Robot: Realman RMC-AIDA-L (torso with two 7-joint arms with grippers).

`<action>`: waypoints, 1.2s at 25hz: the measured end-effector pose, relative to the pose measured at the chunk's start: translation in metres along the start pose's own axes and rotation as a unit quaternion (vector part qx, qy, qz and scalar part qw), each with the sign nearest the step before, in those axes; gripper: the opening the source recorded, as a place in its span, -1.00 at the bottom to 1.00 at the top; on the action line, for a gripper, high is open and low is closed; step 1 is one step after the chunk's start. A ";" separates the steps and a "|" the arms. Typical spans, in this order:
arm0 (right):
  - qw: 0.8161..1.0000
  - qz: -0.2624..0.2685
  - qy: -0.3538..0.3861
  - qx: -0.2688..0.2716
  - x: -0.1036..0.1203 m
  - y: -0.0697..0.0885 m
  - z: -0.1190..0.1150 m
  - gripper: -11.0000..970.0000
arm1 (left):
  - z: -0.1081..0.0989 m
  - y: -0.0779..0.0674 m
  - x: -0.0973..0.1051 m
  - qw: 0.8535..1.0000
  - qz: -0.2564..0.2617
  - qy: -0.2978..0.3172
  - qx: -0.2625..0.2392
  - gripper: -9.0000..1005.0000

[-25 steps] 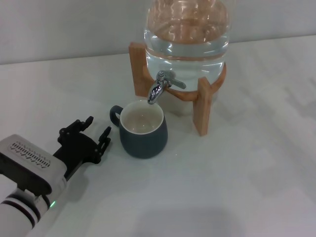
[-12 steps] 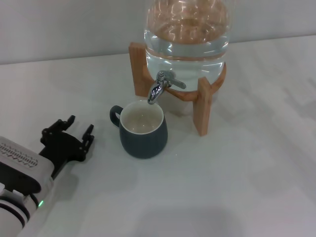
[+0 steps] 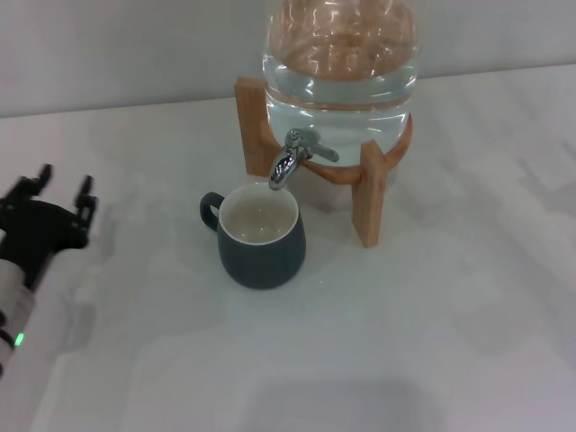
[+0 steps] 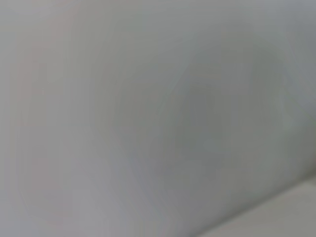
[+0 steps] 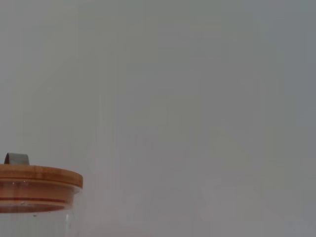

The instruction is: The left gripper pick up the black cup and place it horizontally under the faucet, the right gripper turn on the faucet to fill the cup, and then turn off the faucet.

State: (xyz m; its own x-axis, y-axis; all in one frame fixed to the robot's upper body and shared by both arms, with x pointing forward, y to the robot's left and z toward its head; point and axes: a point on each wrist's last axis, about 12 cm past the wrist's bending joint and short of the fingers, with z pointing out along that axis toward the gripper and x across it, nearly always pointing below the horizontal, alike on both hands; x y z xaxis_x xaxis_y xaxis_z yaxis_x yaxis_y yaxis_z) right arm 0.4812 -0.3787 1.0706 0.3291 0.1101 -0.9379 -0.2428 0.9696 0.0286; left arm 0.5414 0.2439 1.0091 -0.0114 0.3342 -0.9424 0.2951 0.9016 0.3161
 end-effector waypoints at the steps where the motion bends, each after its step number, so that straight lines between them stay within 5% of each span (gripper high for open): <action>1: 1.000 0.000 0.001 0.000 0.000 0.000 0.000 0.70 | -0.001 0.005 0.000 1.000 -0.004 -0.005 -0.014 0.08; 9: 1.000 0.001 0.007 0.000 0.002 0.001 0.001 0.70 | -0.012 0.033 0.003 0.992 -0.047 -0.015 -0.115 0.10; 15: 0.999 0.017 0.009 -0.041 0.005 0.014 0.001 0.70 | -0.015 0.035 0.005 0.991 -0.048 -0.014 -0.121 0.56; 30: 0.968 0.099 0.047 -0.225 0.017 0.072 0.019 0.70 | -0.029 0.033 0.014 0.992 -0.040 -0.004 -0.116 0.78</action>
State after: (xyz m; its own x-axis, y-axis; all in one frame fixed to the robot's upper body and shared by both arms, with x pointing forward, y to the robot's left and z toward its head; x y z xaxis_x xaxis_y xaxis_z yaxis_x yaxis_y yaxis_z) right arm 0.4872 -0.3032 1.0630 0.1559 0.2421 -0.9576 -0.6727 0.7359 0.0765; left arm 0.5231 0.2860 1.0090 -0.0172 0.2578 -0.9661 0.0656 0.9644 0.2562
